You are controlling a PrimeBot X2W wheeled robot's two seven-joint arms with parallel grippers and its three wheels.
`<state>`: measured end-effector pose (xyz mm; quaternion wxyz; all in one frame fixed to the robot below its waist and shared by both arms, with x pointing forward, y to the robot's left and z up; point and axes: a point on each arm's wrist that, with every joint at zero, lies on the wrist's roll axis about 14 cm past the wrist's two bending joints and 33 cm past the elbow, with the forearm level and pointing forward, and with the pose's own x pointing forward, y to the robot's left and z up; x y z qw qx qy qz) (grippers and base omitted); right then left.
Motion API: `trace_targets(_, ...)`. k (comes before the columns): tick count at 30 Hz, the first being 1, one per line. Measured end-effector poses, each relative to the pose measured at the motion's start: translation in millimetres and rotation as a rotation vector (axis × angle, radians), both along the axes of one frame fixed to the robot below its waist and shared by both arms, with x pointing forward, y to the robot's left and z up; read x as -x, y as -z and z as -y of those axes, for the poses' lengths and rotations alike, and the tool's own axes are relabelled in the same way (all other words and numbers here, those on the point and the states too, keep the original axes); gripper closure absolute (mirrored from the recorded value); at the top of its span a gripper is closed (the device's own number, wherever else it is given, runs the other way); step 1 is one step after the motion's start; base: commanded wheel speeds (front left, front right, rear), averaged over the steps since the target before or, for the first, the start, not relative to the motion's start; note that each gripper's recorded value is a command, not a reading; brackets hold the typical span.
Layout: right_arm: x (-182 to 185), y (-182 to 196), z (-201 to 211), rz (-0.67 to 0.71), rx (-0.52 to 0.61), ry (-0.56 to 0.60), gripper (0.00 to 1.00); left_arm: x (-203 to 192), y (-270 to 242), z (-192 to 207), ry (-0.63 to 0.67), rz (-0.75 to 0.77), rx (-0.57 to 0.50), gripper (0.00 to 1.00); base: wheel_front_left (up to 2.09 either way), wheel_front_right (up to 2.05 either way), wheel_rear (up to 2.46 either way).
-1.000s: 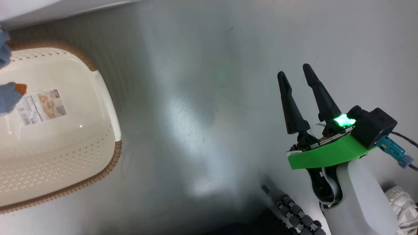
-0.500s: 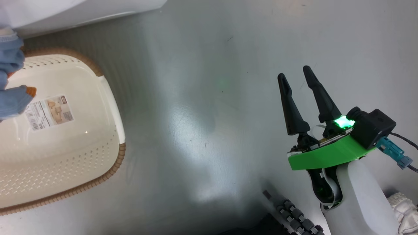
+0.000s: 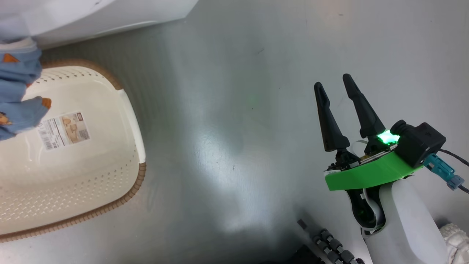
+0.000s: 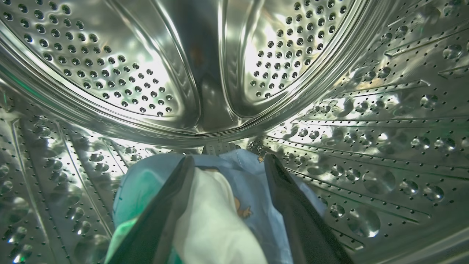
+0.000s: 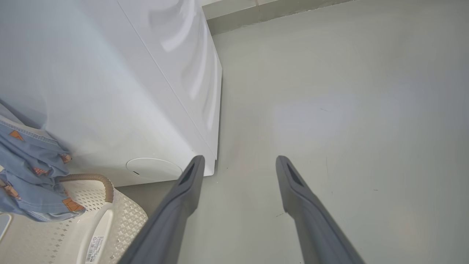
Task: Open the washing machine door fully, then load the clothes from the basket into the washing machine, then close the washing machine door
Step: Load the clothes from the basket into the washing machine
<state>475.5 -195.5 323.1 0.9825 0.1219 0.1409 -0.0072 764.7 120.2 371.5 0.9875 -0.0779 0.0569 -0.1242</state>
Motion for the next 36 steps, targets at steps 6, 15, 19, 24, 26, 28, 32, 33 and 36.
trace_targets(6, 0, -4, -3, 0.009, -0.006, -0.005, 0.0, 4, -6, 1, -0.008, 0.017, -0.025, 0.0, 0.0, 0.0, 0.0)
trace_targets(15, 3, -11, -3, 0.013, -0.008, -0.004, 0.0, 9, -26, 9, 0.01, 0.072, -0.074, 0.0, 0.0, 0.0, 0.0)
trace_targets(19, 3, -17, -3, 0.026, -0.008, -0.004, 0.0, 13, -36, 12, 0.018, 0.094, -0.081, 0.0, 0.0, 0.0, 0.0)
trace_targets(24, 3, -23, -3, 0.038, -0.009, -0.003, 0.0, 18, -44, 13, 0.018, 0.105, -0.083, 0.0, 0.0, 0.0, 0.0)
trace_targets(26, 2, -26, -3, 0.046, -0.009, -0.003, 0.0, 20, -47, 13, 0.017, 0.108, -0.08, 0.0, 0.0, 0.0, 0.0)
trace_targets(28, 1, -29, -3, 0.053, -0.009, -0.003, 0.0, 23, -51, 14, 0.019, 0.112, -0.075, 0.0, 0.0, 0.0, 0.0)
trace_targets(32, 0, -34, -4, 0.066, -0.006, -0.006, 0.0, 32, -54, 14, 0.013, 0.107, -0.067, 0.0, 0.0, 0.0, 0.0)
trace_targets(33, 0, -36, -4, 0.069, -0.007, -0.006, 0.0, 35, -54, 13, 0.013, 0.105, -0.066, 0.0, 0.0, 0.0, 0.0)
trace_targets(36, 0, -40, -5, 0.078, -0.003, -0.008, 0.0, 43, -57, 12, 0.01, 0.102, -0.058, 0.0, 0.0, 0.0, 0.0)
